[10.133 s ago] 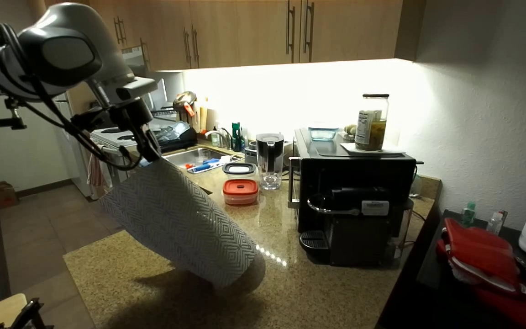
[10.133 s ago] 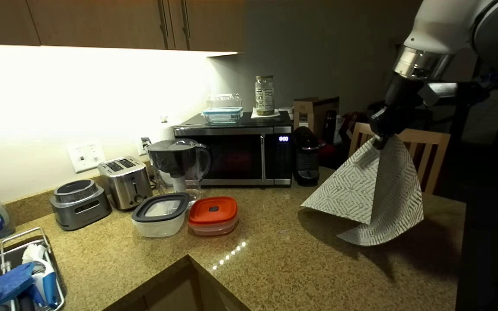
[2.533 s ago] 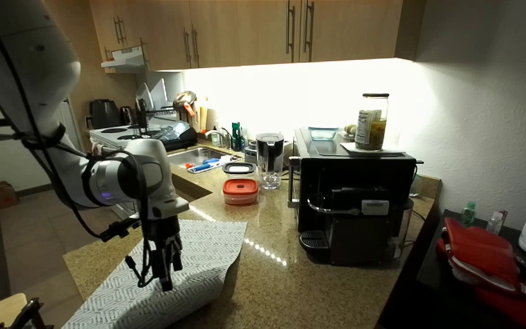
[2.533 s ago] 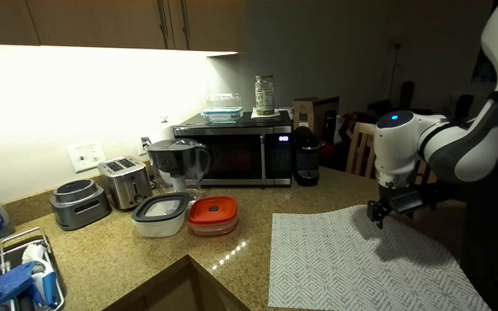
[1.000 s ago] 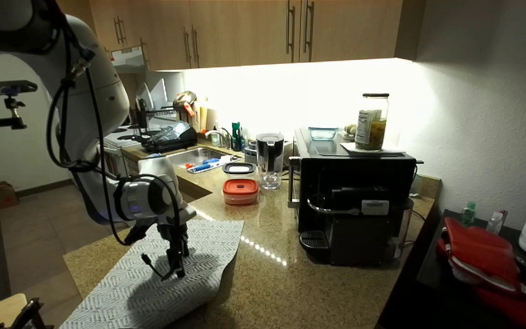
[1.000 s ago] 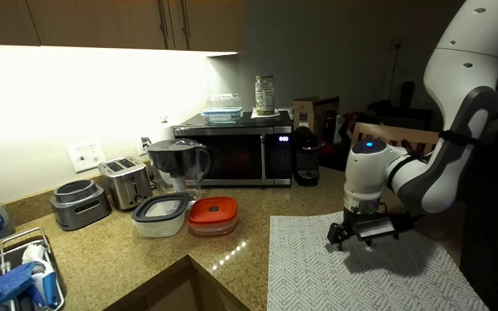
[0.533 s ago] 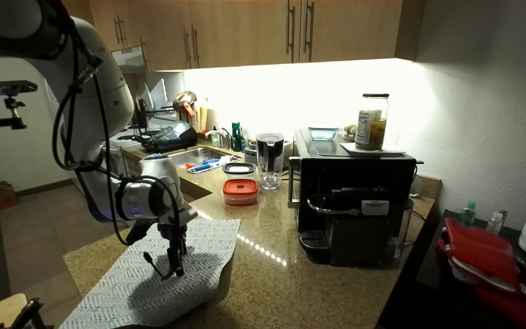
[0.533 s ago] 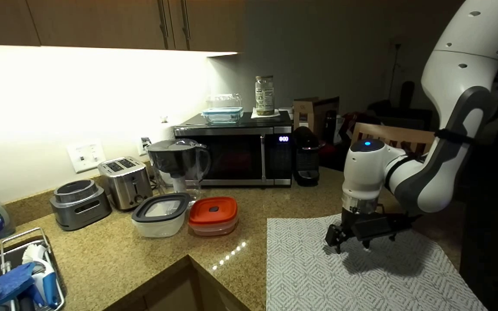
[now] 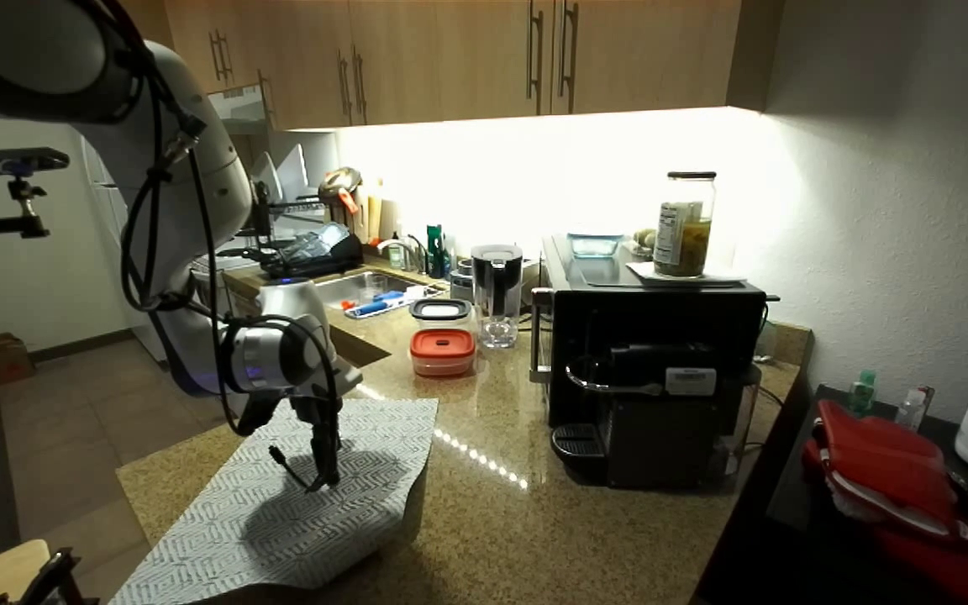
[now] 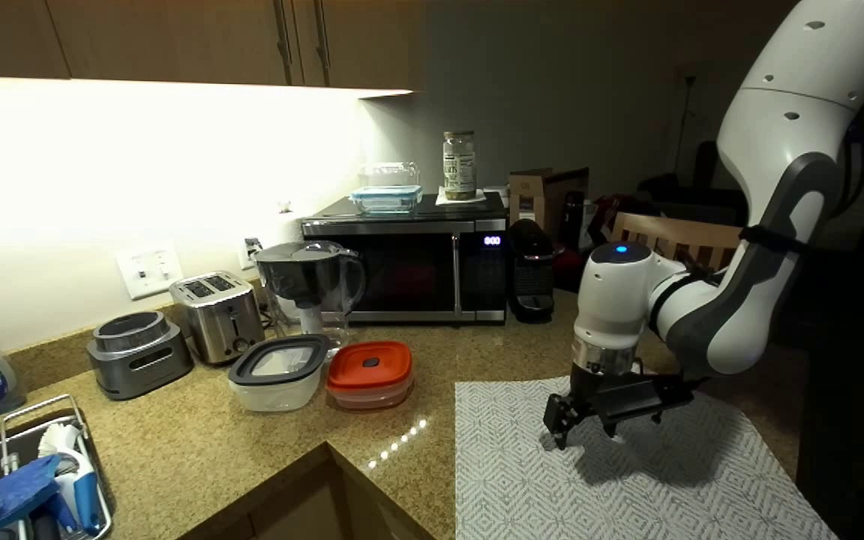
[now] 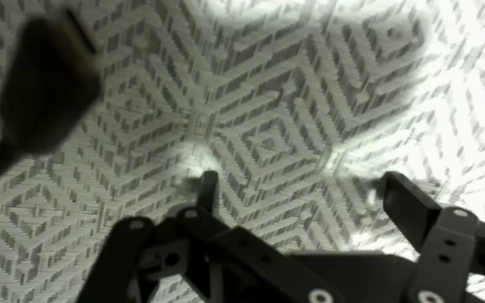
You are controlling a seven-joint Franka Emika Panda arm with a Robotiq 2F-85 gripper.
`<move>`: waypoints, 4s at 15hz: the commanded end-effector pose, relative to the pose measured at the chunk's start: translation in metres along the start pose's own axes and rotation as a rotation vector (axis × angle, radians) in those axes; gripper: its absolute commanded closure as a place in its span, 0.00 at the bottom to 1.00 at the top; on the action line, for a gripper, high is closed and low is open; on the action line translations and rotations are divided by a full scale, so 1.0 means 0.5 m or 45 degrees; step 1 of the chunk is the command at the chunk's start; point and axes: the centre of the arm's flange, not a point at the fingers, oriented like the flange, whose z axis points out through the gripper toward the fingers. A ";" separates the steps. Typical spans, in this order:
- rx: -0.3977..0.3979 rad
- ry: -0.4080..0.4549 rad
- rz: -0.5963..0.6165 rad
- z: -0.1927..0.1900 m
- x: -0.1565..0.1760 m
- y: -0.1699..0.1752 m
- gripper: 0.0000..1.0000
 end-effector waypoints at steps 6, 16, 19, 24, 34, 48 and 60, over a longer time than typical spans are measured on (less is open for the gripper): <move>0.037 -0.021 -0.132 0.017 -0.016 -0.093 0.00; 0.031 -0.004 -0.203 0.027 -0.026 -0.156 0.00; 0.042 0.010 -0.227 0.018 -0.029 -0.169 0.00; 0.044 0.052 -0.272 -0.037 -0.033 -0.144 0.00; -0.229 -0.034 -0.045 -0.163 0.001 0.094 0.00; -0.470 -0.256 0.203 -0.300 0.044 0.285 0.00; -0.421 -0.218 0.279 -0.424 -0.001 0.393 0.00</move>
